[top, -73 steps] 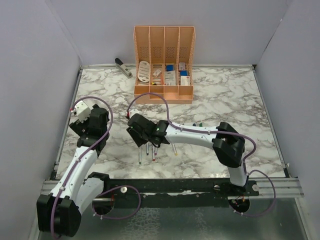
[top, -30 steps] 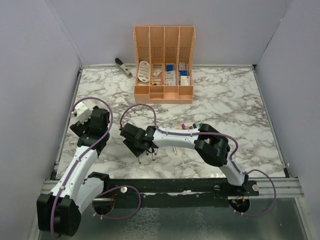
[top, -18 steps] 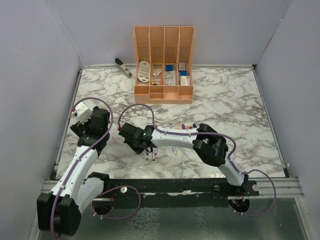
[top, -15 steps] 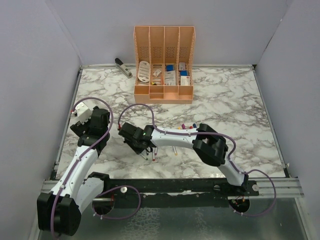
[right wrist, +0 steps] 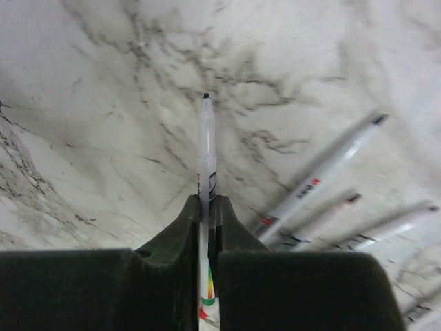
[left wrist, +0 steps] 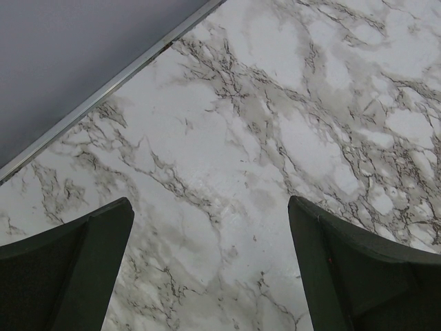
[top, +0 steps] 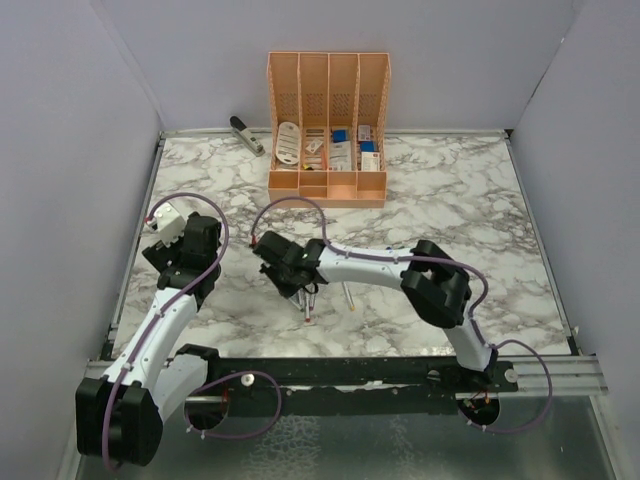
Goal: Insert the pens into the pen caps
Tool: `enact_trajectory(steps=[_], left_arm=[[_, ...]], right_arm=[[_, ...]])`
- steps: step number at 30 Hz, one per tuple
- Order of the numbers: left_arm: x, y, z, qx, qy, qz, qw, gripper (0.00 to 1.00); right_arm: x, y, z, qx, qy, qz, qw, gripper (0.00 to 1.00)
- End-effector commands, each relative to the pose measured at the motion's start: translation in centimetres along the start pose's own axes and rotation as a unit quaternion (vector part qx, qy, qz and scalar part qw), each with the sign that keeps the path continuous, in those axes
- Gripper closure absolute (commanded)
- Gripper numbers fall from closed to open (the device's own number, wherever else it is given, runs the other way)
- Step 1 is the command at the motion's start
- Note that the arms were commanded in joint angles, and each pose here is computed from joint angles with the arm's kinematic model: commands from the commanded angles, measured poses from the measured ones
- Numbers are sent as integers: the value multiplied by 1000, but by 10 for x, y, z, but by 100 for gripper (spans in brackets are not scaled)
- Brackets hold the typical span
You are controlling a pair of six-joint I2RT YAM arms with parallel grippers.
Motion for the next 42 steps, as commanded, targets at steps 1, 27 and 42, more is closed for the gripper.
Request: enact_trajectory(steps=[1, 27, 42], left_arm=[[9, -9, 2, -29, -9, -2, 1000, 3], [15, -161, 105, -762, 151, -104, 621, 10], [13, -169, 140, -836, 155, -132, 510, 12]], right_arm=[[52, -36, 67, 13, -146, -57, 988, 99], [42, -166, 252, -95, -592, -137, 788, 99], [46, -136, 242, 45, -600, -120, 789, 99]])
Point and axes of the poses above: each gripper's point midway between its finger pads, its own z axis back along the fingers, its own y axis along the line the jaws close on, x = y × z, the point moved 7 cm from there along z, back along the fingers, and after that the axes turned 7 degrees about z, right-handed, at the moved point
